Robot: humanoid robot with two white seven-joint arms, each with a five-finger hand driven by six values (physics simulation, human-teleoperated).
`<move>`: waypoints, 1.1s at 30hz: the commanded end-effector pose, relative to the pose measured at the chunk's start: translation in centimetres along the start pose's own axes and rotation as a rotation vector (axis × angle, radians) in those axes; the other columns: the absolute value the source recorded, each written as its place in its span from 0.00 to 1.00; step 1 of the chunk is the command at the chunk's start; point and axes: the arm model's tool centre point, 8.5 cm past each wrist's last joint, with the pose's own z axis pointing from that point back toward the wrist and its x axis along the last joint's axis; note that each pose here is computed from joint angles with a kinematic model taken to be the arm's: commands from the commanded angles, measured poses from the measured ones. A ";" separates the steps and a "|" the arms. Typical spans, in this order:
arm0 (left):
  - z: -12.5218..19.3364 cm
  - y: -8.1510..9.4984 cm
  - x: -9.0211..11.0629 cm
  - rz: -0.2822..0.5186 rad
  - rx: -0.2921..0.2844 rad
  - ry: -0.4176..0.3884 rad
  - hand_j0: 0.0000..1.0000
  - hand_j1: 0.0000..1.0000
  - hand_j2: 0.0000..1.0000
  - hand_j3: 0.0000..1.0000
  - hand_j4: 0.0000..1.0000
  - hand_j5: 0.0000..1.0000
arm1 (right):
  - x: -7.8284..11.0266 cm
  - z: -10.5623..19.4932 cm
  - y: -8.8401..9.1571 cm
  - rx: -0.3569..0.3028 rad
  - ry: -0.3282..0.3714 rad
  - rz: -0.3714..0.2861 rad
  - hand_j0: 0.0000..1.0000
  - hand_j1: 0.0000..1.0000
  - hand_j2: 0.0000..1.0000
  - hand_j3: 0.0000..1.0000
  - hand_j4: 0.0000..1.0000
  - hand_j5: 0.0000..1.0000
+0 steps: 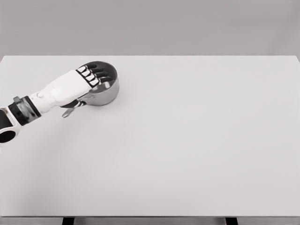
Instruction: Rotate pot handle
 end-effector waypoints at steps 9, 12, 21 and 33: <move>0.8 -0.6 -0.6 0.009 -0.013 0.023 1.00 1.00 1.00 1.00 1.00 1.00 | 0.0 0.0 0.0 0.000 0.000 -0.001 1.00 1.00 1.00 1.00 1.00 1.00; 0.9 -0.5 -0.6 0.008 -0.014 0.025 1.00 1.00 1.00 1.00 1.00 1.00 | 0.0 0.0 0.0 0.000 0.000 -0.001 1.00 1.00 1.00 1.00 1.00 1.00; 3.0 -0.5 -2.6 0.002 -0.025 0.095 1.00 1.00 1.00 1.00 1.00 1.00 | 0.0 0.0 0.0 0.000 0.000 -0.001 1.00 1.00 1.00 1.00 1.00 1.00; 4.7 -0.6 -4.8 0.005 -0.040 0.169 1.00 1.00 1.00 1.00 1.00 1.00 | 0.0 0.0 0.0 0.000 0.000 -0.001 1.00 1.00 1.00 1.00 1.00 1.00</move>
